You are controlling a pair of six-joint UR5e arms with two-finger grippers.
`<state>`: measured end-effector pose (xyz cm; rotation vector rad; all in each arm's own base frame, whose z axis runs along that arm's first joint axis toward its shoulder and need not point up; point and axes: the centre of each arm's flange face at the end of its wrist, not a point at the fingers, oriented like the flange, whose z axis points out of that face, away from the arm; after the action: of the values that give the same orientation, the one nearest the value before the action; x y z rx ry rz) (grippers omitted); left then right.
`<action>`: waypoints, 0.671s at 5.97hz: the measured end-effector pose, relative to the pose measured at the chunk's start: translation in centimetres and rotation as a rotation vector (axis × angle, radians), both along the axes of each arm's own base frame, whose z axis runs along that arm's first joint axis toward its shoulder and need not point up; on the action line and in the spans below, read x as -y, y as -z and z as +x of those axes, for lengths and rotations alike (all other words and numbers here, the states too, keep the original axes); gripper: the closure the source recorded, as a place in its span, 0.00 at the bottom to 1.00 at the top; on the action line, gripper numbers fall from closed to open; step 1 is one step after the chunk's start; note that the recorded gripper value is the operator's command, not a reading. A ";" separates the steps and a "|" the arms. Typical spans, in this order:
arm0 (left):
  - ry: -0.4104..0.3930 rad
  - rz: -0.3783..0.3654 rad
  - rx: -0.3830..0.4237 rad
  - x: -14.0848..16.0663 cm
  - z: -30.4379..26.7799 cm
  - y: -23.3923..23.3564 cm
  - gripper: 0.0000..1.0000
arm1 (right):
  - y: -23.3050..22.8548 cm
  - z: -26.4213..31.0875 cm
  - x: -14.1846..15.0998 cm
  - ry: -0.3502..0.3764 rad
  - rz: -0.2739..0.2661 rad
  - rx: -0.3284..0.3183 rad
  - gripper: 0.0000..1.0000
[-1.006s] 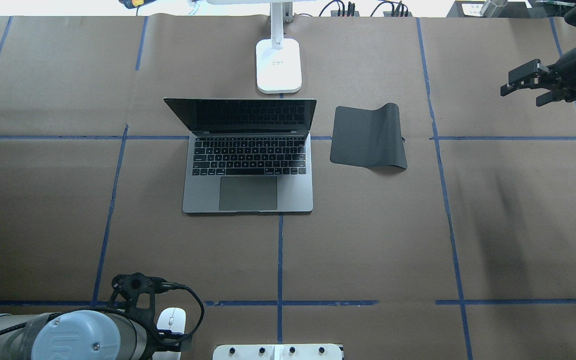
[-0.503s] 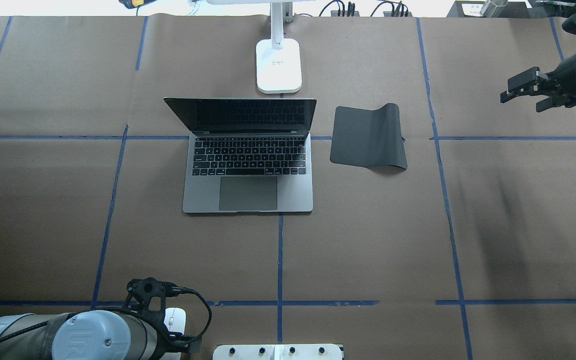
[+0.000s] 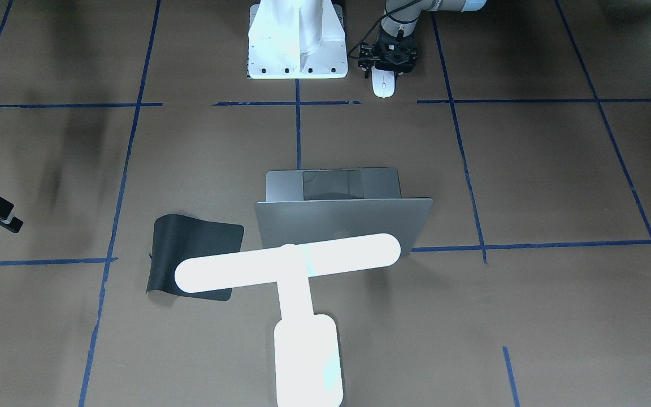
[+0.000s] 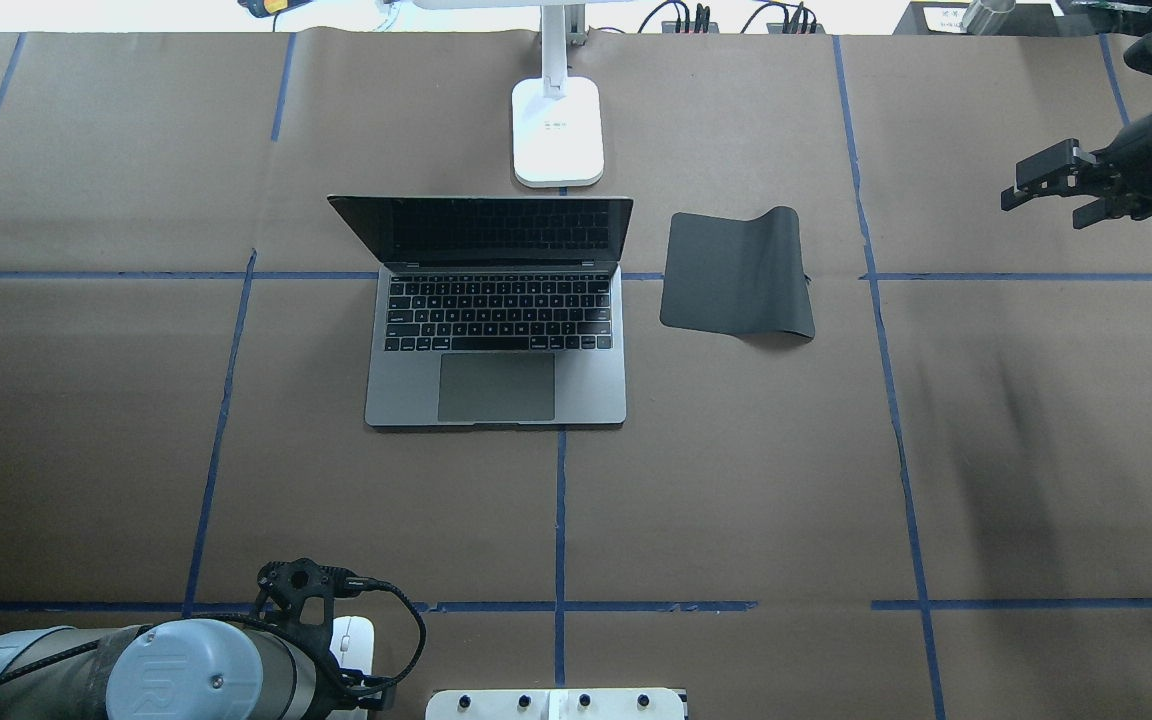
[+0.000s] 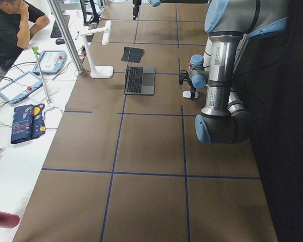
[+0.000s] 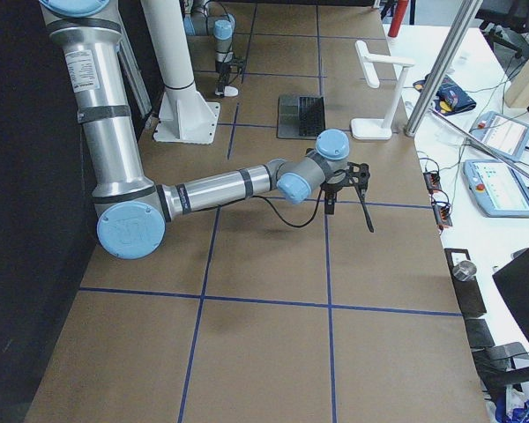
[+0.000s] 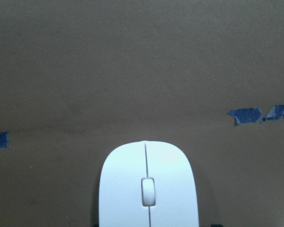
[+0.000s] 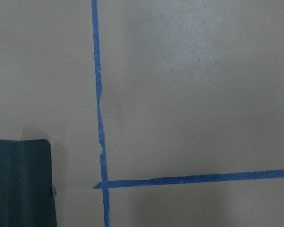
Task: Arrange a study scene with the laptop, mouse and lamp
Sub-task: 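Grasp the white mouse with the left gripper, then carry the white mouse with the left gripper over the mouse pad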
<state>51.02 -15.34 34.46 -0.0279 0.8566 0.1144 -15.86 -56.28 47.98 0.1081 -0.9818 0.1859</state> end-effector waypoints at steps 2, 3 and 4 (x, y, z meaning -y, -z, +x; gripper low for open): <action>0.031 -0.002 -0.054 1.6 -1.6 4.0 1.00 | 0.3 0.1 -0.3 0.001 0.006 0.003 0.00; 0.068 0.007 -0.095 3.5 -1.6 8.3 1.00 | 0.5 0.3 -0.6 0.002 0.011 0.006 0.00; 0.092 0.032 -0.152 5.6 -0.3 13.2 1.00 | 0.7 0.4 -0.9 0.003 0.015 0.009 0.00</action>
<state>50.68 -20.92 21.28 0.0508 1.0065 0.0447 -15.50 -55.34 47.24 0.1200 -0.9925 0.1762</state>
